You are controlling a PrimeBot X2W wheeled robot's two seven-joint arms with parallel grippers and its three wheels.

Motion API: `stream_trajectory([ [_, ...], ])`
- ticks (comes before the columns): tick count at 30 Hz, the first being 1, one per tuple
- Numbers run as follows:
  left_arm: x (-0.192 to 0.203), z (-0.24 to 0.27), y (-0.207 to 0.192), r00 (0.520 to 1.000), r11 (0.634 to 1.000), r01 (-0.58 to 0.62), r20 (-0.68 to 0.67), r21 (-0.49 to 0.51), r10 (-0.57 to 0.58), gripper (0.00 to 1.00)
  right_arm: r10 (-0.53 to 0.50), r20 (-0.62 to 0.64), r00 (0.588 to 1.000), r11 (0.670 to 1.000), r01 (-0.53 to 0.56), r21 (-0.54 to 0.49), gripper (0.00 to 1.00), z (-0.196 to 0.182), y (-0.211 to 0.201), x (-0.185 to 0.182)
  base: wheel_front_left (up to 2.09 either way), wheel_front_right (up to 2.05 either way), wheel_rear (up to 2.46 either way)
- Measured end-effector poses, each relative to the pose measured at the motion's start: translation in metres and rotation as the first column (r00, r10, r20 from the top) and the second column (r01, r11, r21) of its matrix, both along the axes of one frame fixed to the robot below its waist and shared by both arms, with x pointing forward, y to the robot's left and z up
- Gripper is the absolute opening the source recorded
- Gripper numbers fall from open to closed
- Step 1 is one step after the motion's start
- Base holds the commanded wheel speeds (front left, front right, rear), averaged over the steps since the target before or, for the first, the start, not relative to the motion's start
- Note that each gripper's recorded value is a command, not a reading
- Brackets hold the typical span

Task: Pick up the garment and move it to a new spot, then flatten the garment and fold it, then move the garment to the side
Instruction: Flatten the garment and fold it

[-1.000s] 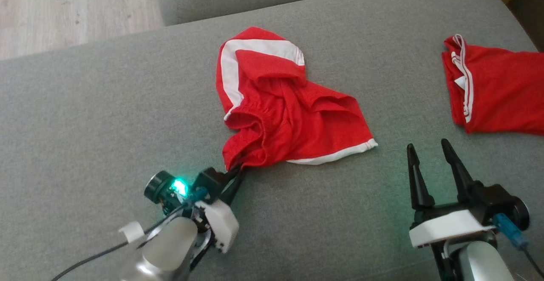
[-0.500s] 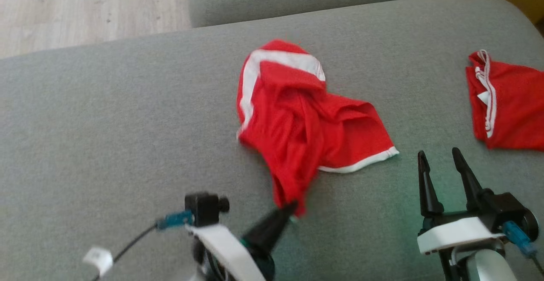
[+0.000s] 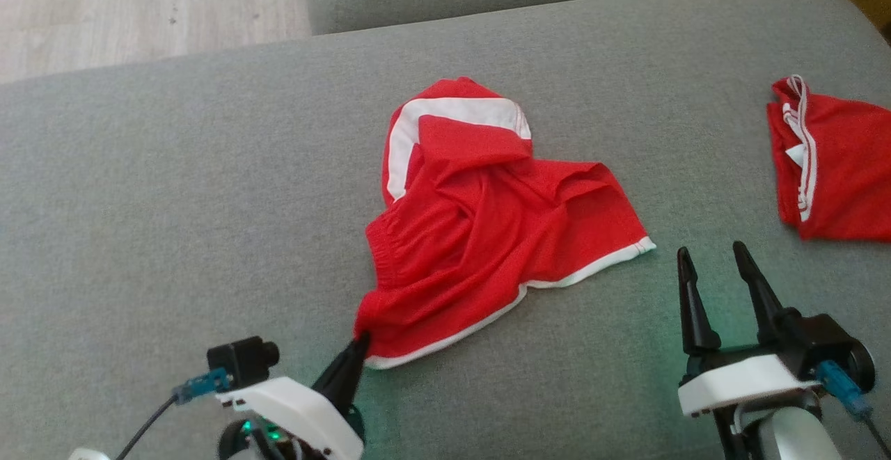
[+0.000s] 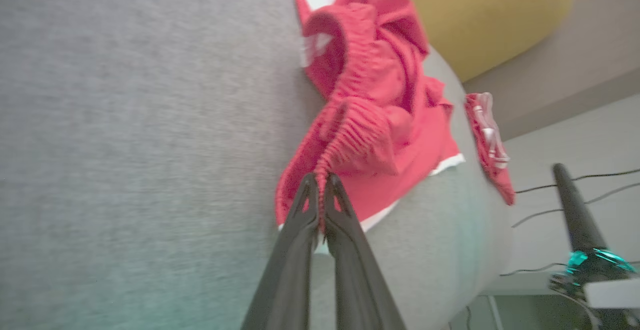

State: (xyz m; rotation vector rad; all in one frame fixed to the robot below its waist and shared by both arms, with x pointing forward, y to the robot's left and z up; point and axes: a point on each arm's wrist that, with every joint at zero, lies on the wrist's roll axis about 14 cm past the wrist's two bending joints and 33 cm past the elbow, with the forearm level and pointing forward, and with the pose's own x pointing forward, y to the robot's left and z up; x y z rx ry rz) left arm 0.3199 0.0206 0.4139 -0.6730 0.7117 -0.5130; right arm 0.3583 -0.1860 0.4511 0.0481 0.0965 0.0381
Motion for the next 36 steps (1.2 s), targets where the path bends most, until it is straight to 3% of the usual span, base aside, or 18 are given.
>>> stream_trajectory([
  [6,0.005,-0.030,0.019,1.000,0.989,-0.016,0.011,0.145,0.014,0.00,-0.013,-0.002,1.000,1.000,0.013,-0.012,1.00,0.000,-0.005,-0.006,0.00,0.00,0.00],
  [12,0.006,-0.040,0.037,0.997,0.975,-0.062,0.049,0.215,0.053,0.00,-0.021,0.009,1.000,1.000,0.021,-0.020,1.00,0.004,-0.008,-0.009,0.00,0.00,0.00],
  [14,0.006,-0.040,0.041,0.996,0.971,-0.072,0.075,0.229,0.056,0.23,-0.017,0.003,1.000,1.000,0.017,-0.019,1.00,0.002,-0.007,-0.009,0.00,0.00,0.00],
  [16,0.006,-0.039,0.044,0.993,0.969,-0.086,0.093,0.232,0.066,1.00,-0.012,-0.001,1.000,1.000,0.011,-0.020,1.00,0.000,-0.005,-0.010,0.00,0.00,0.00],
  [22,0.004,-0.035,0.049,0.984,0.964,-0.127,0.152,0.233,0.093,1.00,0.016,0.005,1.000,1.000,-0.016,-0.025,1.00,0.002,0.003,-0.006,0.00,0.00,0.00],
  [31,0.008,-0.010,0.078,0.923,0.925,-0.284,0.335,0.253,0.192,1.00,0.018,0.042,0.999,0.999,-0.017,-0.036,1.00,0.013,0.002,0.003,0.00,0.00,0.00],
  [36,0.010,0.015,0.102,0.852,0.876,-0.400,0.461,0.271,0.247,1.00,0.027,0.037,0.999,0.998,-0.025,-0.053,1.00,0.012,0.003,0.001,0.00,0.00,0.00],
])
